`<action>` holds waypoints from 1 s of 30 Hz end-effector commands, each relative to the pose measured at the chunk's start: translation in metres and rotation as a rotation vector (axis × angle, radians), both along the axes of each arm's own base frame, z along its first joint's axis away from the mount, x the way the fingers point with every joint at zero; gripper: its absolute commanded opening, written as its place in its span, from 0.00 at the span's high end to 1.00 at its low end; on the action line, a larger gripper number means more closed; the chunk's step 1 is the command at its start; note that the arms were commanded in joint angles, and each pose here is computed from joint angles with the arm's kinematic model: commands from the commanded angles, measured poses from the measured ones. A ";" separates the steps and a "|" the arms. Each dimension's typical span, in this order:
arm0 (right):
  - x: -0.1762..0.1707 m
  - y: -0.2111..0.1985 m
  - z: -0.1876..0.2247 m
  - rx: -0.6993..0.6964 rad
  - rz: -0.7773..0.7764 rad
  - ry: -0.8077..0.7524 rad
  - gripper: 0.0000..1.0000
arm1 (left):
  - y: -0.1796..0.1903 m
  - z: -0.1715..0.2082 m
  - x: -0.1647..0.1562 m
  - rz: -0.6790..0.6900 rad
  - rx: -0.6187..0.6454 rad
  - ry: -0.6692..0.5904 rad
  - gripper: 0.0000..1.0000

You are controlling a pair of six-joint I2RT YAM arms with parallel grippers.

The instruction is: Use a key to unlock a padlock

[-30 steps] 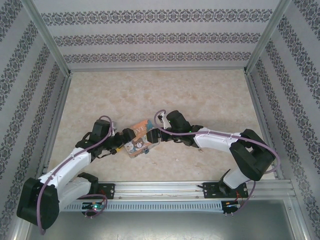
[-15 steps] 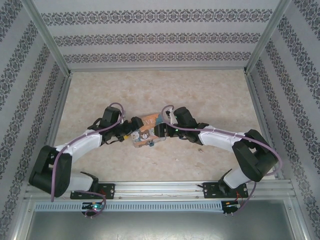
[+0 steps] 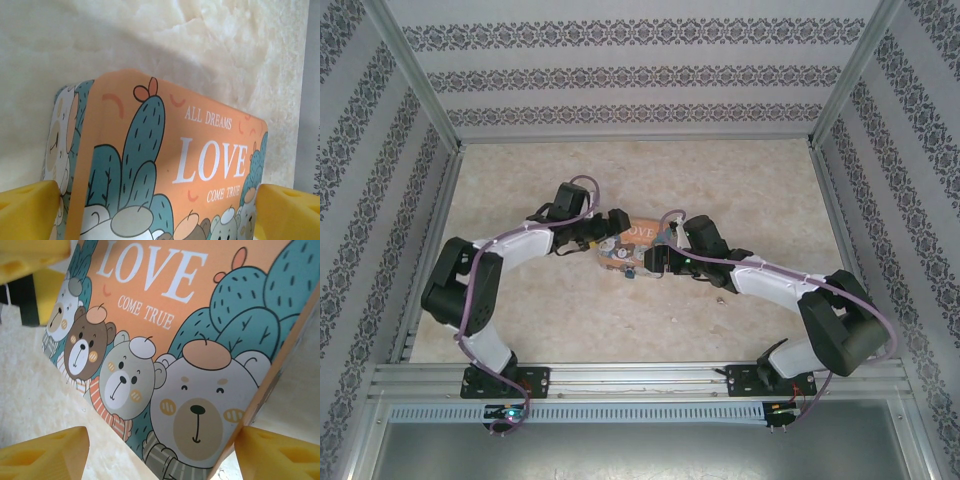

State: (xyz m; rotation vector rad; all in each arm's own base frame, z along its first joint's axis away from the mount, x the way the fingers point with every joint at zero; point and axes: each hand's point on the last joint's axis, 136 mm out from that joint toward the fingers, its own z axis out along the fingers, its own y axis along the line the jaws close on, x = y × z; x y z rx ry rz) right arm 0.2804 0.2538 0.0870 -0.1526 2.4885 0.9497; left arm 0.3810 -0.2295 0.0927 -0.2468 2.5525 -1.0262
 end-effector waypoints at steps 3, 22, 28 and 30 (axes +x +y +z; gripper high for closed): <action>0.005 0.006 0.019 0.057 0.013 -0.053 0.24 | -0.046 0.015 0.000 -0.176 -0.080 -0.028 0.01; 0.009 -0.033 0.021 -0.076 -0.089 -0.065 0.19 | -0.032 0.021 0.032 -0.164 0.071 -0.095 0.01; -0.013 -0.078 0.036 -0.237 -0.158 -0.049 0.17 | -0.008 0.052 0.038 -0.120 0.110 -0.171 0.01; -0.025 -0.094 0.040 -0.294 -0.173 -0.033 0.18 | -0.001 0.063 0.033 -0.112 0.127 -0.202 0.01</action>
